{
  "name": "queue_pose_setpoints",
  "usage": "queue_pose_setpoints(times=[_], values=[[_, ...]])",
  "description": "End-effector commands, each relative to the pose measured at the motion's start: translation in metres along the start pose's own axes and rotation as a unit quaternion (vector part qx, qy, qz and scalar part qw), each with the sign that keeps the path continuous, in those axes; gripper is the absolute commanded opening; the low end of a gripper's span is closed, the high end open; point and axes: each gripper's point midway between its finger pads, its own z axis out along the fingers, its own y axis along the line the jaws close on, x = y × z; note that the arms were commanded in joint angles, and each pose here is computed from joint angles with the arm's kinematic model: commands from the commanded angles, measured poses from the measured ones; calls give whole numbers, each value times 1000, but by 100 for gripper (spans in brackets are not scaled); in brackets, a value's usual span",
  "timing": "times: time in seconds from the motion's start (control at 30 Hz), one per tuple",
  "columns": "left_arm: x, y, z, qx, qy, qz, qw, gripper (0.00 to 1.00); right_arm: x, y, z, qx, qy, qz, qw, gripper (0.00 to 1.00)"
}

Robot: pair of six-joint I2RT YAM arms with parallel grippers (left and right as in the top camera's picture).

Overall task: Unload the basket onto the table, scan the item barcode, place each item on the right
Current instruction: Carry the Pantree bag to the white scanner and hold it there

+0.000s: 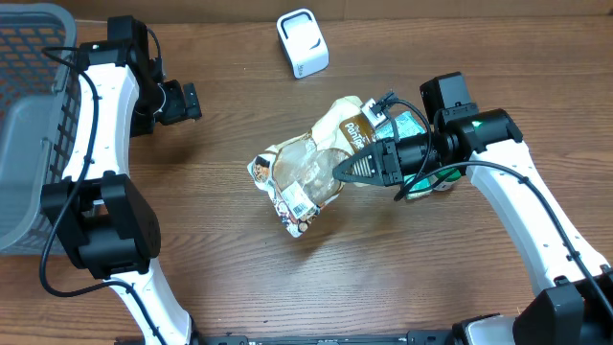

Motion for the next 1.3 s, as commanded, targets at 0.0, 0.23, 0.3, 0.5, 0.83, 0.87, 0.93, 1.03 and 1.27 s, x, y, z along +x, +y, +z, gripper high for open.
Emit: queue_pose_setpoints(times=[0.0,0.23,0.3,0.5,0.83,0.87,0.93,1.03,1.27], values=[[-3,1,-7,-3,-10,3,1000,100,-11,11,-5,-11,-21,-11,1000,7],[-3,1,-7,-3,-10,3,1000,99,-58,-16,-15,140,-79,21,987,4],[-3,1,-7,-3,-10,3,1000,100,-74,-11,-19,179,-94,-5,979,4],[-3,1,-7,-3,-10,3,1000,100,-143,18,-52,342,-186,-131,912,5],[-3,1,-7,-3,-10,3,1000,100,-214,32,-46,525,-169,-438,710,6],[-3,1,-7,-3,-10,3,1000,100,-217,26,-38,527,-156,-454,701,6],[-3,1,-7,-3,-10,3,1000,100,-225,8,-25,530,-140,-474,689,6],[-3,1,-7,-3,-10,3,1000,99,-238,-21,-11,537,-132,-486,677,6],[-3,1,-7,-3,-10,3,1000,99,-264,-93,13,574,-109,-521,622,6]])
